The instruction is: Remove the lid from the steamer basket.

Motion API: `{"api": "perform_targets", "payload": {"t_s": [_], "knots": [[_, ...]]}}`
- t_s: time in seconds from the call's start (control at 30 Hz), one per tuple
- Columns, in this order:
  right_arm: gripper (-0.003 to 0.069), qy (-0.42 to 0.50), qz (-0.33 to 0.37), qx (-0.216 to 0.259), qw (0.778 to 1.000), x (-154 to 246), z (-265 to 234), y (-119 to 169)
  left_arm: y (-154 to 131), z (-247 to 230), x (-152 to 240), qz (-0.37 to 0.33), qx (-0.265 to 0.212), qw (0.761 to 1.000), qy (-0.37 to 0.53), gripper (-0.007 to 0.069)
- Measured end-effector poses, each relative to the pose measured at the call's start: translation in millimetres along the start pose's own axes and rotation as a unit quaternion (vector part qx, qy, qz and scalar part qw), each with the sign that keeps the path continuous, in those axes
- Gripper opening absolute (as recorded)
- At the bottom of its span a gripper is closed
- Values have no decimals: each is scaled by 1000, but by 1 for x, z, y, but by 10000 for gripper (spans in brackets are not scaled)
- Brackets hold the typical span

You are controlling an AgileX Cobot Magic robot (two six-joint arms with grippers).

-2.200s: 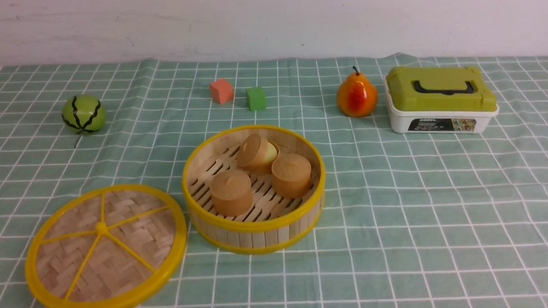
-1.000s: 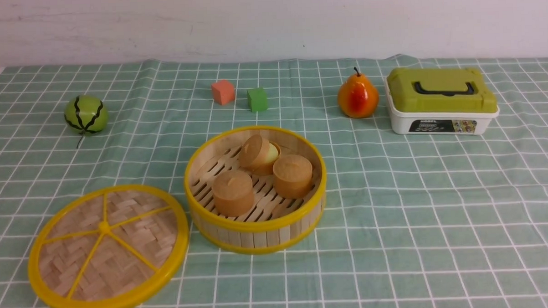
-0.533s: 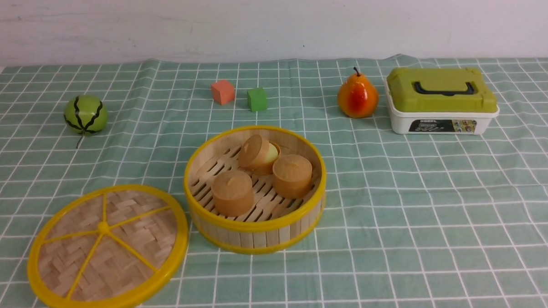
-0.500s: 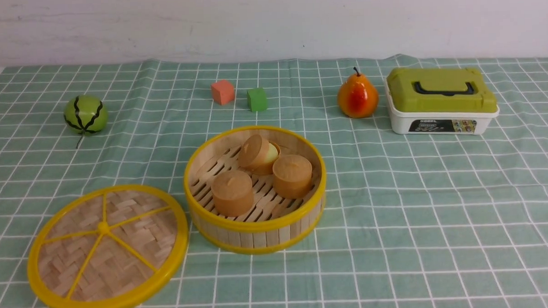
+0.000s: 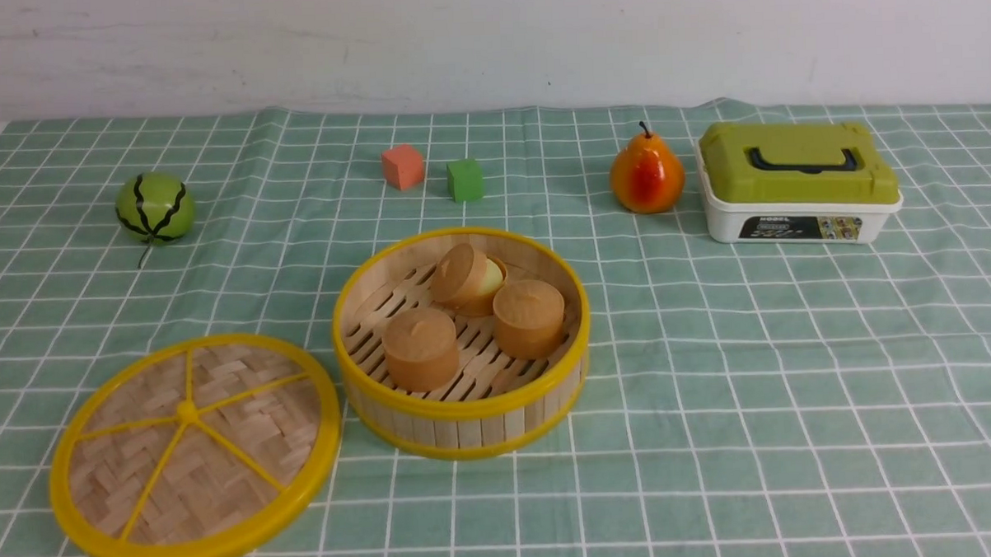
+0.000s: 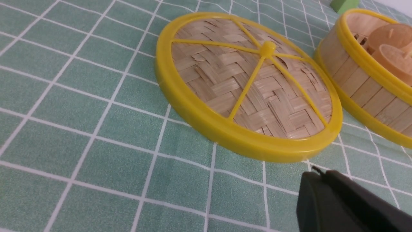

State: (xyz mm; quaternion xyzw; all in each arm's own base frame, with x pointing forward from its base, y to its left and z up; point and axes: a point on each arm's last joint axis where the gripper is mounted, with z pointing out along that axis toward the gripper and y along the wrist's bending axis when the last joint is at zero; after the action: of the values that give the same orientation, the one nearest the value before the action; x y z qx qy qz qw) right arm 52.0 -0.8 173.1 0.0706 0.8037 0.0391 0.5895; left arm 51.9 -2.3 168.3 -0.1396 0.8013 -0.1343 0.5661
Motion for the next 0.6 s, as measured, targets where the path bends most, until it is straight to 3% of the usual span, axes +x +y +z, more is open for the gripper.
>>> {"api": "perform_targets", "payload": {"t_s": [0.6], "knots": [[241,0,0,0,1000,0,0,0,0,0,0,1,0,1000,0,22]]}}
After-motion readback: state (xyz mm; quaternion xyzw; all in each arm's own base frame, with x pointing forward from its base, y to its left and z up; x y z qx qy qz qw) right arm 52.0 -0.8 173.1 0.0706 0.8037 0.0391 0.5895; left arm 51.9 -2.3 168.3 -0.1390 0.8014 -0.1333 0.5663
